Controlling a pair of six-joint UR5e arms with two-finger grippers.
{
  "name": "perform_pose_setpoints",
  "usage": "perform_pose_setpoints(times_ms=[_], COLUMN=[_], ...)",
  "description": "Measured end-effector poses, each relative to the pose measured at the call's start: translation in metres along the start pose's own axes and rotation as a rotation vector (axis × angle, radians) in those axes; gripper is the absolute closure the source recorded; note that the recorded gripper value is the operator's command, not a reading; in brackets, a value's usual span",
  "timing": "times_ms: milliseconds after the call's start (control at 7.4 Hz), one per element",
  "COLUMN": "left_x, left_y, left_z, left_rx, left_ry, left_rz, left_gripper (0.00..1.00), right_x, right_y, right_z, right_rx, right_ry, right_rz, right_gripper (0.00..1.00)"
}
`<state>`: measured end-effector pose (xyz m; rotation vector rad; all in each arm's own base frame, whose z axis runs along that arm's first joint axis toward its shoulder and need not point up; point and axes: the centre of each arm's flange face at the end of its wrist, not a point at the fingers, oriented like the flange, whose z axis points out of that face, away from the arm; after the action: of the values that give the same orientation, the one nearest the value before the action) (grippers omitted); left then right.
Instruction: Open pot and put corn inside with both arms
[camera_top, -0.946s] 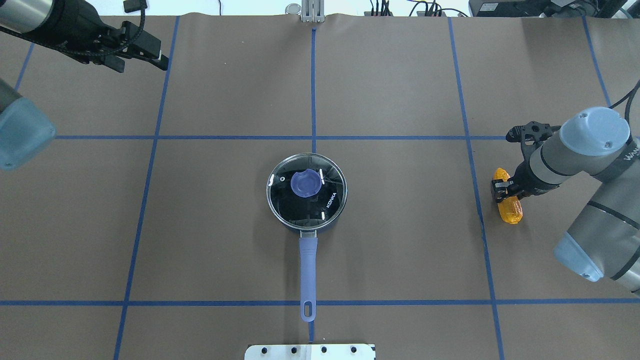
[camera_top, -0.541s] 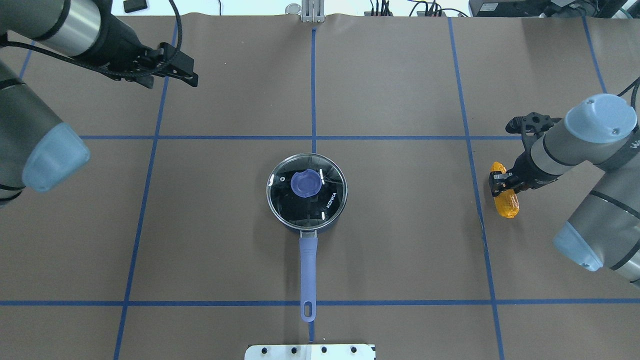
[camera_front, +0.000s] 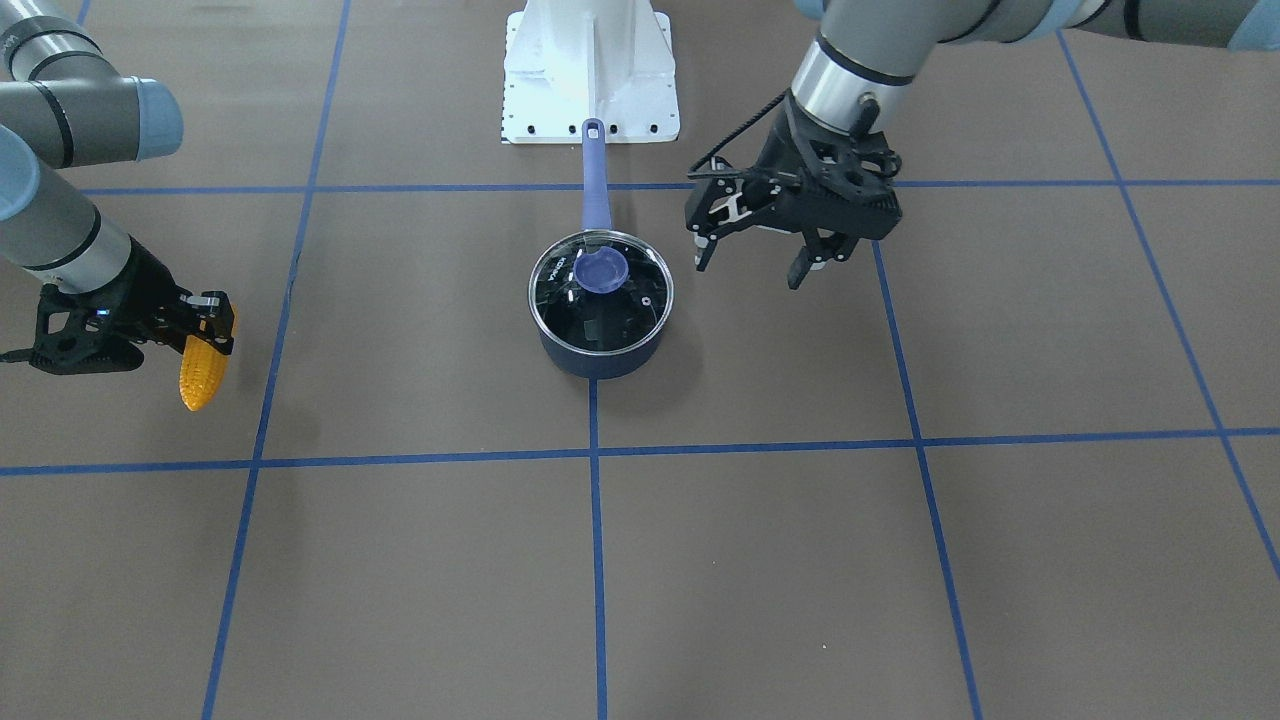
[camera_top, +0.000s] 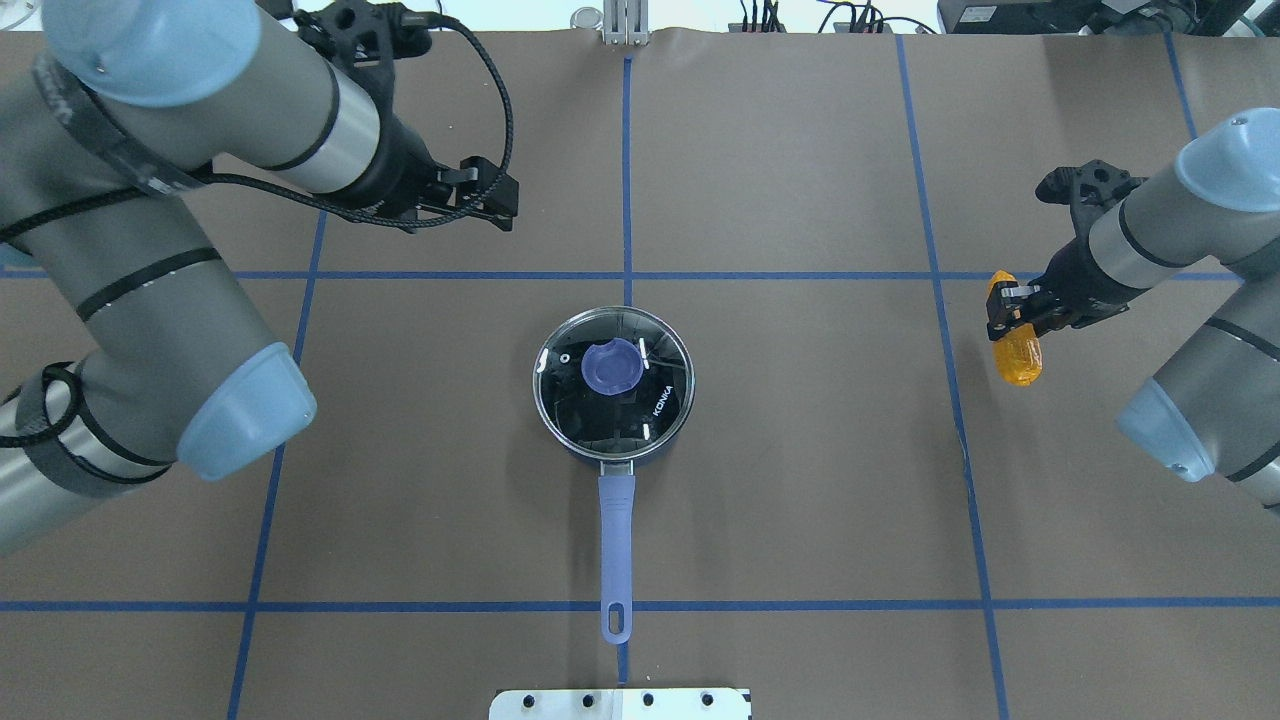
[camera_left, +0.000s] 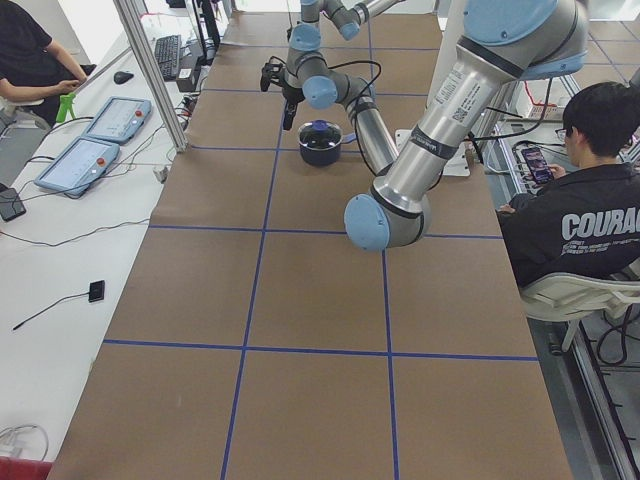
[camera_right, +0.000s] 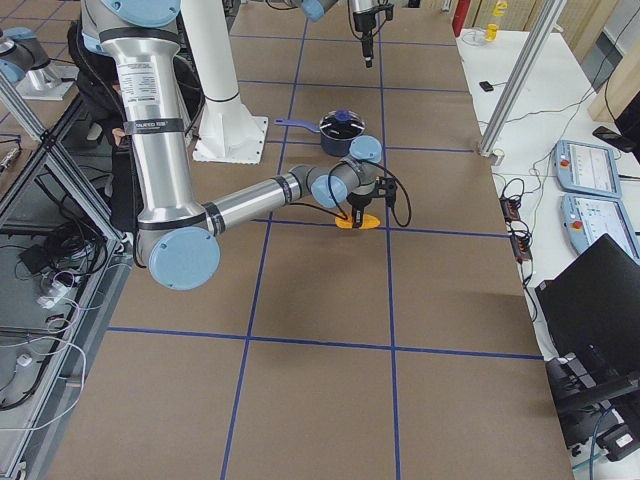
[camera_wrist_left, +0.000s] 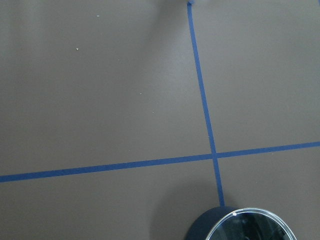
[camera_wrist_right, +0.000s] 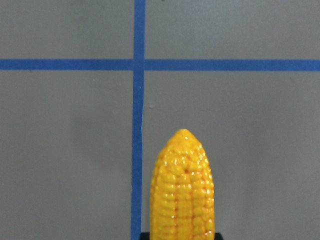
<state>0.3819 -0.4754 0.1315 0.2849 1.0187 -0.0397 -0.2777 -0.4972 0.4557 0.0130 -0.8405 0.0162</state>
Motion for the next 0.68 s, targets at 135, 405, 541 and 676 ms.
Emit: perform_pose_setpoints(times_ms=[135,405,541,676], left_x=[0.025,0.064,0.078,0.090], left_y=[0.016,0.037,0.043,0.048], left_z=[0.010,0.032,0.046,0.063], left_rx=[-0.002,-0.020,-0.029,-0.034], left_ry=[-0.008,-0.020,-0.033,-0.051], left_rz=[-0.001,0.013,0.023,0.034], left_gripper=[0.03,0.03,0.03,0.03], right_x=[-0.012,-0.035,-0.039,-0.040], right_y=[-0.015,-0.040,-0.045,-0.048], right_z=[-0.014,-0.041,-0.048,-0.051], right_rx=[0.003,0.009,0.013,0.017], right_ry=[0.005,0.019,0.020,0.020], right_rz=[0.011,0.016,0.018,0.016], right_gripper=[0.59,0.59,0.59,0.59])
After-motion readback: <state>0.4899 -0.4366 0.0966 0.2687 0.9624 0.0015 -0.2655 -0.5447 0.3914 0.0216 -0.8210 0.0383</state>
